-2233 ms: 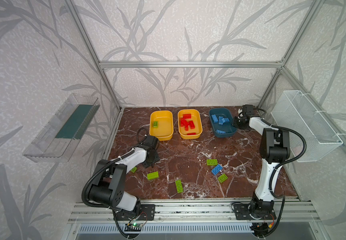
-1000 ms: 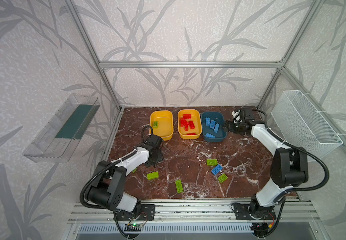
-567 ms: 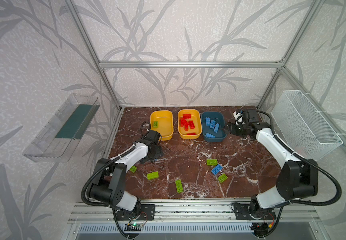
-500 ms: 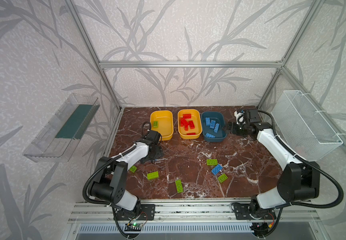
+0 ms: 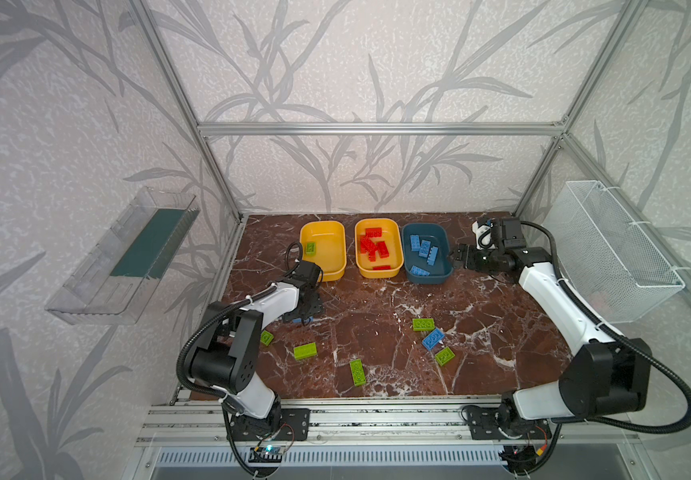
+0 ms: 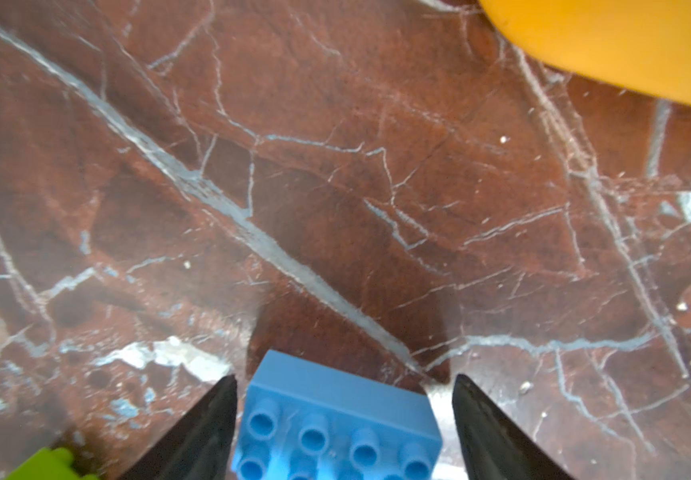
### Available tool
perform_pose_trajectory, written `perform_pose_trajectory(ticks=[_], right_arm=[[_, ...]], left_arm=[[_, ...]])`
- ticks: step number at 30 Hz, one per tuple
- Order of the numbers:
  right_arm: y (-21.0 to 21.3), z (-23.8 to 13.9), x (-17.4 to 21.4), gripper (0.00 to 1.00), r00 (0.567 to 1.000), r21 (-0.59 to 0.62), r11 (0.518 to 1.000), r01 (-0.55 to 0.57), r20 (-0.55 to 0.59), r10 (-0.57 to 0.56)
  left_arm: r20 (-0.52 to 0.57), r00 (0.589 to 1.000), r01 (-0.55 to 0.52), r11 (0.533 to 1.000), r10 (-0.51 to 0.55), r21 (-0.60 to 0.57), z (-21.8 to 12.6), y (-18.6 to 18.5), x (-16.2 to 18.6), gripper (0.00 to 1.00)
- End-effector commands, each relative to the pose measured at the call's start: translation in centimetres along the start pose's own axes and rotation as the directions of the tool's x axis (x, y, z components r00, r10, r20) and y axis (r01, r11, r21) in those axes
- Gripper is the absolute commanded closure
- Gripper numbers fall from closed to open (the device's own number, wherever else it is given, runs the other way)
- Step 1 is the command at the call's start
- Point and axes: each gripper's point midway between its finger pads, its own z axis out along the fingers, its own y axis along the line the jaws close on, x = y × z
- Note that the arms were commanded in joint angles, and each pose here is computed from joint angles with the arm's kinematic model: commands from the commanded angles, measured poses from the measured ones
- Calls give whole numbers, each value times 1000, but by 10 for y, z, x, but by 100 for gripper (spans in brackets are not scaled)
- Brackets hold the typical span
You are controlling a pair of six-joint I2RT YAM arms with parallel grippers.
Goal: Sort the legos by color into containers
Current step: 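Drop the blue brick into the teal bin with the left gripper while the right withdraws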
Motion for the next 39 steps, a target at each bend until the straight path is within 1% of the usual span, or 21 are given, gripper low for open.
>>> perform_pose_trajectory(ticks=[1, 3, 9, 11, 13, 15, 20, 22, 25, 29, 32, 36, 39], right_arm=[[-1, -16, 4, 5, 1000, 22, 1000, -5, 12, 5], [0, -24, 4, 5, 1000, 24, 1000, -2, 19, 1], [-2, -47, 9, 4, 998, 43, 999, 4, 64, -7], [-3, -54, 12, 4, 997, 52, 999, 4, 74, -8], [-2, -62, 14, 4, 996, 47, 999, 5, 84, -9], [2, -68, 17, 4, 996, 29, 1000, 0, 91, -2], [7, -77, 32, 4, 996, -12, 1000, -11, 91, 12], [9, -78, 42, 4, 996, -41, 999, -25, 87, 29], [11, -73, 62, 4, 994, -92, 994, -57, 83, 65], [1, -73, 83, 4, 993, -73, 994, -85, 81, 91], [-4, -75, 87, 4, 994, -45, 997, -68, 83, 71], [-8, -79, 84, 4, 993, -17, 998, -67, 96, 69], [-6, -81, 81, 4, 988, -34, 996, -77, 128, 81]], left_arm=[[-24, 1000, -18, 1000, 18, -3, 9, 1, 8, 26], [-33, 999, -12, 1000, 12, -4, 10, 2, 10, 31], [-62, 998, 13, 1000, -12, 15, 6, -2, 17, 35], [-73, 997, 18, 1000, -17, 13, 5, -3, 19, 42], [-73, 997, 20, 999, -18, 25, 1, -7, 20, 48], [-57, 998, 14, 999, -12, 32, -7, -12, 17, 51], [8, 1000, -23, 997, 23, 69, -42, -39, -6, 52], [41, 998, -44, 995, 41, 88, -58, -57, -19, 52], [90, 993, -93, 987, 81, 135, -80, -94, -40, 52], [147, 977, -181, 965, 154, 191, -104, -157, -67, 52], [190, 958, -257, 941, 217, 220, -119, -208, -82, 52], [246, 924, -353, 899, 292, 260, -128, -277, -96, 52], [288, 901, -406, 864, 324, 299, -121, -320, -103, 52]])
